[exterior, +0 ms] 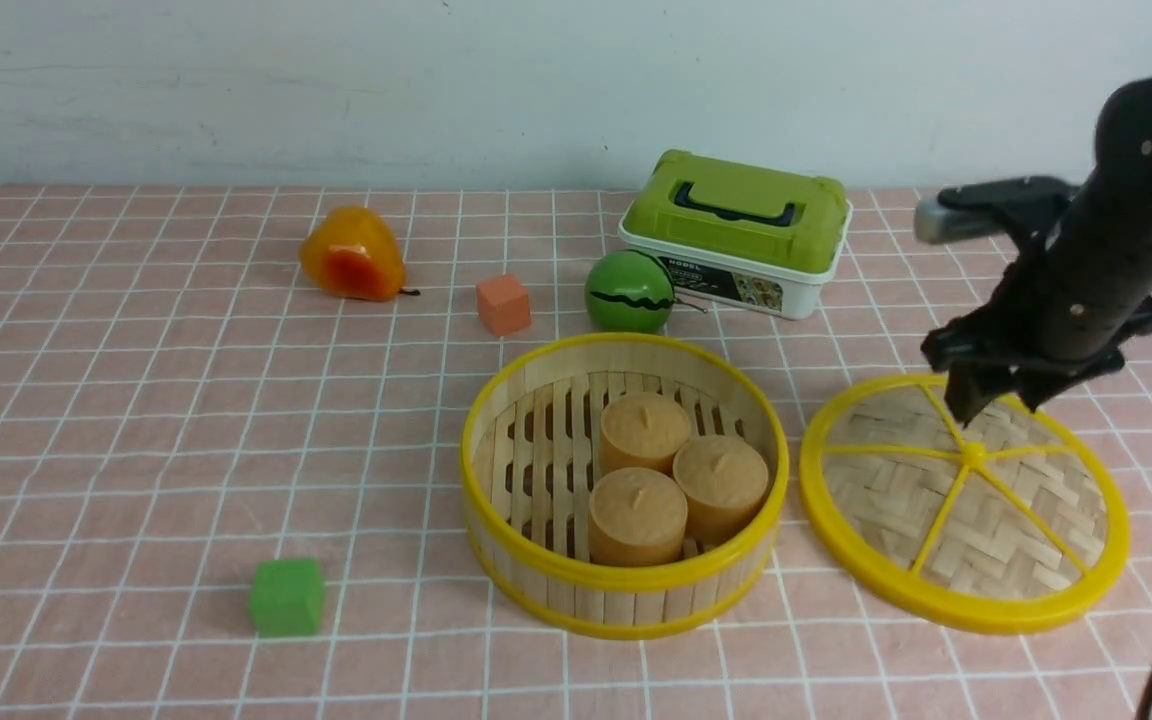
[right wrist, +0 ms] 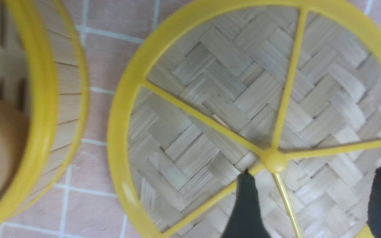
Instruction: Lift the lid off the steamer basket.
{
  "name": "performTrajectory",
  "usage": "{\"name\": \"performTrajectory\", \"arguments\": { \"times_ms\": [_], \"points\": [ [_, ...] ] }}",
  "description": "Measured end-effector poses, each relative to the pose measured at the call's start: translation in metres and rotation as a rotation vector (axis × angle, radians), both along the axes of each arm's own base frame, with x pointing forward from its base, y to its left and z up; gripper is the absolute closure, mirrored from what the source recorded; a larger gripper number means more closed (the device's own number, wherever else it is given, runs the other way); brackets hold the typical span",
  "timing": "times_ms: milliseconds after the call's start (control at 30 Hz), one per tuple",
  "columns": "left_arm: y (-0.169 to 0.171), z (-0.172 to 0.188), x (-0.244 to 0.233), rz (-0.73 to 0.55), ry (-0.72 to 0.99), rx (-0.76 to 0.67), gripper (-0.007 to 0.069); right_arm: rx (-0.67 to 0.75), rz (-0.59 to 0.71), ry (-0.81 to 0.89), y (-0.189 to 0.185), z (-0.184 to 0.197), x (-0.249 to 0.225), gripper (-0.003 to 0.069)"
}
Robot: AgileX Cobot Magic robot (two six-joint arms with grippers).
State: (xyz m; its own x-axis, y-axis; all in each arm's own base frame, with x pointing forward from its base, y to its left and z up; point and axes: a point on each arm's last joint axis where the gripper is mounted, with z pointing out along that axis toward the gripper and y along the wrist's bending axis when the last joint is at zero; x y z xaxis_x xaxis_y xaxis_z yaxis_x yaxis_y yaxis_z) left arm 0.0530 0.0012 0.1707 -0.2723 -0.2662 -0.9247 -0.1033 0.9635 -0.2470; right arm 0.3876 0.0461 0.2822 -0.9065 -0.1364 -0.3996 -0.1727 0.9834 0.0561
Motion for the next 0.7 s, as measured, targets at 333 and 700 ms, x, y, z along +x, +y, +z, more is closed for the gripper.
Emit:
{"name": "performTrajectory", "arguments": {
  "times_ms": [333,700],
  "points": [
    [0.000,0.000,0.000,0.000,0.000,0.000,0.0386,0.136,0.064,-0.378,-0.003,0.099,-0.134,0.0333],
    [0.000,0.000,0.000,0.000,0.000,0.000,0.0386,0.161,0.035,-0.624,-0.015,0.076,-0.238,0.0680]
  ]
}}
